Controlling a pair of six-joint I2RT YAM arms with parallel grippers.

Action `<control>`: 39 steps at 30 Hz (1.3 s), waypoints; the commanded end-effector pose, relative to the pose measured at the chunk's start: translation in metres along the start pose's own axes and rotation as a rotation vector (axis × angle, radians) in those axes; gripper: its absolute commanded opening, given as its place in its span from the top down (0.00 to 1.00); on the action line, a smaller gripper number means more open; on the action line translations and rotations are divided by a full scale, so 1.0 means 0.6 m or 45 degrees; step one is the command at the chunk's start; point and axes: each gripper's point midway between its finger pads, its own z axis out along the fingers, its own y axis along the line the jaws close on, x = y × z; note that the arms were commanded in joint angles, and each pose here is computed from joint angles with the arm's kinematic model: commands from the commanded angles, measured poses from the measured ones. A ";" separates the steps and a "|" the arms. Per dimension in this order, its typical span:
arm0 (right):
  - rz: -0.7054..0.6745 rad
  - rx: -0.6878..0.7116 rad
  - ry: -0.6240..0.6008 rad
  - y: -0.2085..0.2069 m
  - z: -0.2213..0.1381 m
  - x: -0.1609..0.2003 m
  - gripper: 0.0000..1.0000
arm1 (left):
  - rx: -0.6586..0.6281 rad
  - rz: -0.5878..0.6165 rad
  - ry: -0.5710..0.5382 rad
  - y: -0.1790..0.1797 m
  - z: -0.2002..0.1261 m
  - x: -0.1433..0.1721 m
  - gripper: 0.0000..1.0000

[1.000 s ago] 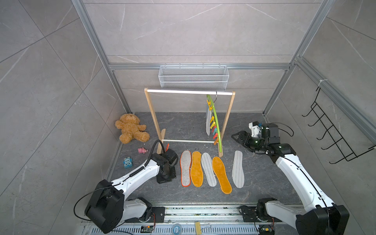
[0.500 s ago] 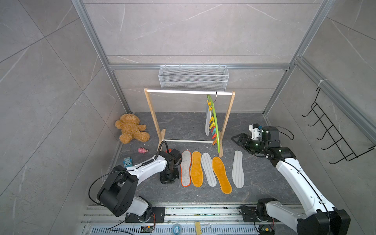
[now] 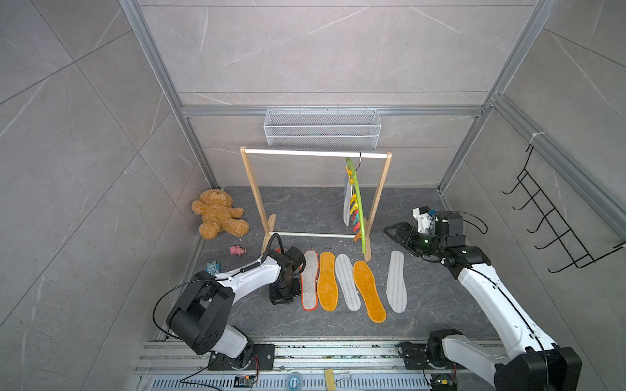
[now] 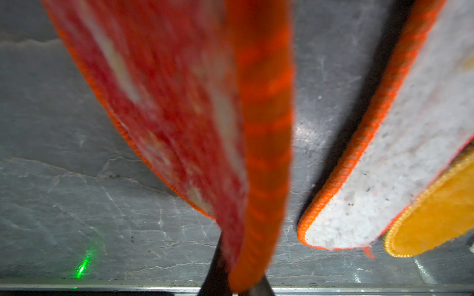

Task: Take the shoe insoles off the hanger
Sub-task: Place the insole at the center of the board.

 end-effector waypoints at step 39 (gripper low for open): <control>0.133 0.032 -0.236 0.008 -0.034 -0.155 0.06 | 0.623 0.477 -1.698 -0.206 -0.401 -0.242 0.15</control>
